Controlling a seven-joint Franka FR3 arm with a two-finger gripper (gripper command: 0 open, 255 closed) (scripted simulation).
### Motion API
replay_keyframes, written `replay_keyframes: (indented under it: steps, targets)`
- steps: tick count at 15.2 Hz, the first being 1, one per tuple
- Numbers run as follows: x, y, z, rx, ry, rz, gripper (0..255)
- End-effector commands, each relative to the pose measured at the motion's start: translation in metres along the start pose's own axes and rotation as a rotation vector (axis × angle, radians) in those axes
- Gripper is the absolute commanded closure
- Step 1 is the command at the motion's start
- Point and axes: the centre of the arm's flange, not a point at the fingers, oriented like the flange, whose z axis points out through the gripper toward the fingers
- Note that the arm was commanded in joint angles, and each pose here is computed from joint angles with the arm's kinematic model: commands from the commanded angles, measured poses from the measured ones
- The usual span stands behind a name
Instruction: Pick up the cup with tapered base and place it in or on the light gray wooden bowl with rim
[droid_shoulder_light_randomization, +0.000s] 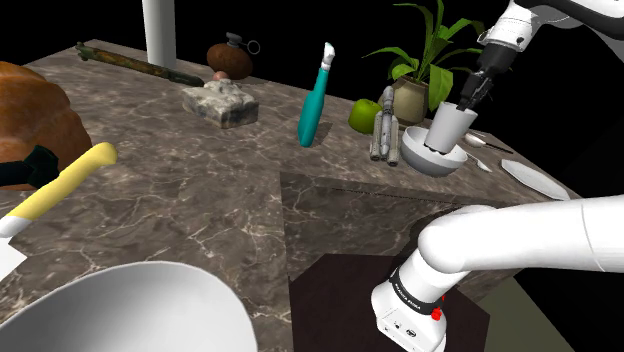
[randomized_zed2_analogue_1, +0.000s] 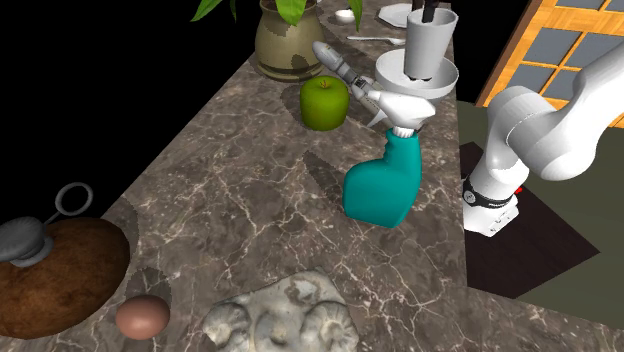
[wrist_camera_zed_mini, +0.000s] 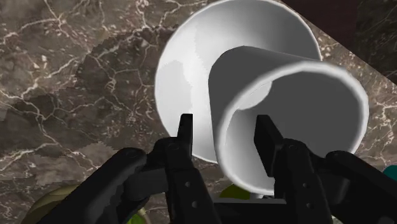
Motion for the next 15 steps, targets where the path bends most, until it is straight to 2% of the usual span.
replay_keyframes:
  steps: [1, 5, 9, 15]
  targets:
    - [0.000, 0.000, 0.000, 0.000, 0.000, 0.000, 0]
    - [0.000, 0.000, 0.000, 0.000, 0.000, 0.000, 0]
    - [0.000, 0.000, -0.050, 0.000, 0.000, 0.000, 0]
    - [0.000, 0.000, -0.050, 0.000, 0.000, 0.000, 0]
